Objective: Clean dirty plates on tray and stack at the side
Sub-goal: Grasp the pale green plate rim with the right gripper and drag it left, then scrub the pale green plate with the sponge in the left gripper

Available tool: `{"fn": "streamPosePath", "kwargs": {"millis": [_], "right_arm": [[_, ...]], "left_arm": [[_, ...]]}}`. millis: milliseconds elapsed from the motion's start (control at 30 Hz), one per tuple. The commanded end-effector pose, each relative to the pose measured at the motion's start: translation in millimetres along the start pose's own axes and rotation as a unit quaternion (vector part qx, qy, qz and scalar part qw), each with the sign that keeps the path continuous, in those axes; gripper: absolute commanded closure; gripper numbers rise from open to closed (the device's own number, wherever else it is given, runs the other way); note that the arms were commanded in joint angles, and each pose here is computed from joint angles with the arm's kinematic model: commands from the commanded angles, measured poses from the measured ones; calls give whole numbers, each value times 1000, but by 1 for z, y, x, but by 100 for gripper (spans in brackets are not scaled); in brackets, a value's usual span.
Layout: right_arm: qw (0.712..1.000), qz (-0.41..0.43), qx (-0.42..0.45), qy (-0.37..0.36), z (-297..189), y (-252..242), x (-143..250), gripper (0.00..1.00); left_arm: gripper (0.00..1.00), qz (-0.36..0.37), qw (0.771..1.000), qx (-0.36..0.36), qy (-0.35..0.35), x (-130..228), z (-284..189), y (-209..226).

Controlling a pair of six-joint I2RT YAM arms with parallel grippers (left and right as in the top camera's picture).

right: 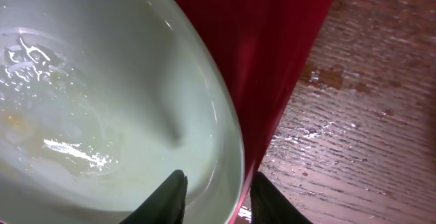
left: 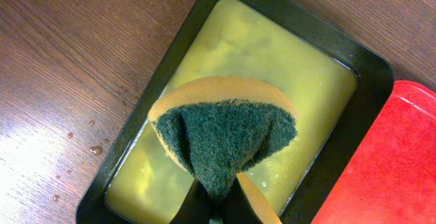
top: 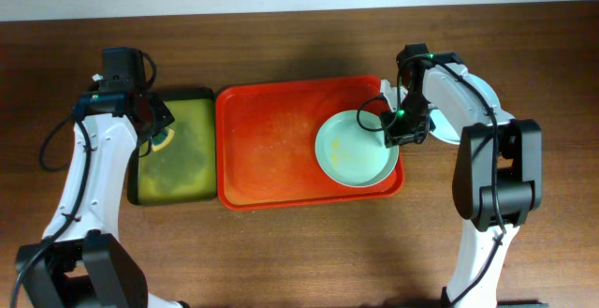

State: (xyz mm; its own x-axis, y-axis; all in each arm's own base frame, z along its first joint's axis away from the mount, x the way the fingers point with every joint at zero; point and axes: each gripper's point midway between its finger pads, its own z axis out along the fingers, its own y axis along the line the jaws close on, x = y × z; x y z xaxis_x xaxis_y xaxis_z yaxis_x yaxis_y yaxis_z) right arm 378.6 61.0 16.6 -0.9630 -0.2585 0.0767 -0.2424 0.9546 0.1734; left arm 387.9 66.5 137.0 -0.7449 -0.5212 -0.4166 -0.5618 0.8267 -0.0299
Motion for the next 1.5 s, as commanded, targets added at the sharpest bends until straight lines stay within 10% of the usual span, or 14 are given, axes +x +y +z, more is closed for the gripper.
{"fn": "streamPosePath", "kwargs": {"millis": [0,633,1000,1233,1467], "right_arm": [[1000,-9,-23,0,-5,17,-3,68],[999,9,-43,-9,13,22,-3,60],[989,-22,-94,-113,27,117,-58,63],[992,-18,44,-113,35,98,-56,63],[996,-30,9,-84,41,110,-43,96]], "left_arm": [[100,-6,1000,3,1,1,0,0],[100,-6,1000,3,1,1,0,0],[100,-6,1000,20,10,4,0,-6],[100,-5,999,40,20,7,-1,-13],[100,19,996,80,43,18,1,-33]]}}
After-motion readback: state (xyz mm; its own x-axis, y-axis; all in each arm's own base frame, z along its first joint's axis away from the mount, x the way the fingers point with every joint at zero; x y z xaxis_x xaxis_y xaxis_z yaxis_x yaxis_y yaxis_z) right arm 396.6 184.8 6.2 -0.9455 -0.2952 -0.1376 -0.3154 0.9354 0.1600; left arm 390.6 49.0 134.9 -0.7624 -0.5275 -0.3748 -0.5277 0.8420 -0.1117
